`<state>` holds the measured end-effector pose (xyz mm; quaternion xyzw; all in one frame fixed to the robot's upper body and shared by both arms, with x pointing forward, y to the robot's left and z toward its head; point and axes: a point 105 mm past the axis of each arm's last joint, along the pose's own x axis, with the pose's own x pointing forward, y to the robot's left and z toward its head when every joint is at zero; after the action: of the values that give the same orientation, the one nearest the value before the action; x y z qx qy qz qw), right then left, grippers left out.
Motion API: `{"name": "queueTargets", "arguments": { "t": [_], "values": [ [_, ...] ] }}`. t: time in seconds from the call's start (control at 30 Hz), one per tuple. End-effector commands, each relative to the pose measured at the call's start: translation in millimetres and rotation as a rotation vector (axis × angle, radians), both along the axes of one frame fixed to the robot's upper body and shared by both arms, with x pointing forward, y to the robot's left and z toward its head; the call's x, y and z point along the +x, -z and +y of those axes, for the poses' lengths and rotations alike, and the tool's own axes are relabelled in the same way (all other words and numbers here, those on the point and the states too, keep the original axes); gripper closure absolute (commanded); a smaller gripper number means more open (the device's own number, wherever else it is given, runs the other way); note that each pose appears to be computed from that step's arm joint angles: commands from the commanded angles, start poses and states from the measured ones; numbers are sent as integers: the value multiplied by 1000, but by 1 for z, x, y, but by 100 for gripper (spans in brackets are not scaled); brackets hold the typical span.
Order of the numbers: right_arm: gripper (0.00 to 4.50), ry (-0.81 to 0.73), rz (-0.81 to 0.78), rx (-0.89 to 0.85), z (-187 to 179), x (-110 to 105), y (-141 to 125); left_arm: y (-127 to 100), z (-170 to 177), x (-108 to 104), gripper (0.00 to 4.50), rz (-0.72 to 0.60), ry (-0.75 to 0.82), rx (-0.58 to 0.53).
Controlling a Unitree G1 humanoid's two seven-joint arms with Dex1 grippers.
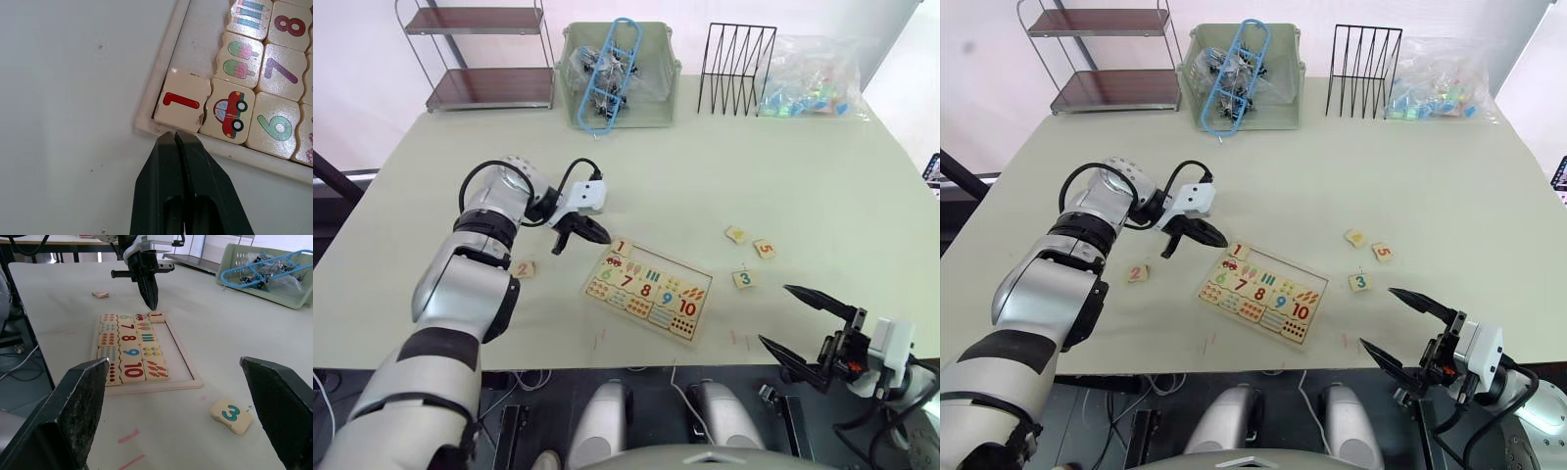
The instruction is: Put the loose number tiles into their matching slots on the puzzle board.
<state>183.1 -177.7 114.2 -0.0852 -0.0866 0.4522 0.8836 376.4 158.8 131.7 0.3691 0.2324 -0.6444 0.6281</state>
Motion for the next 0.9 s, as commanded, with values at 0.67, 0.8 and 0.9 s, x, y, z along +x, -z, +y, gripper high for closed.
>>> {"name": "queueTargets", "arguments": {
  "t": [0.67, 0.8, 0.9],
  "values": [
    [0, 5, -32, 0, -1, -3, -7, 0, -2, 0, 444, -3, 11, -18],
    [0, 5, -31, 0, -1, -3, -7, 0, -3, -1, 444, -2, 15, -19],
    [0, 5, -30, 1, -1, -3, -7, 1, -4, -1, 444, -1, 21, -18]
  ]
}}
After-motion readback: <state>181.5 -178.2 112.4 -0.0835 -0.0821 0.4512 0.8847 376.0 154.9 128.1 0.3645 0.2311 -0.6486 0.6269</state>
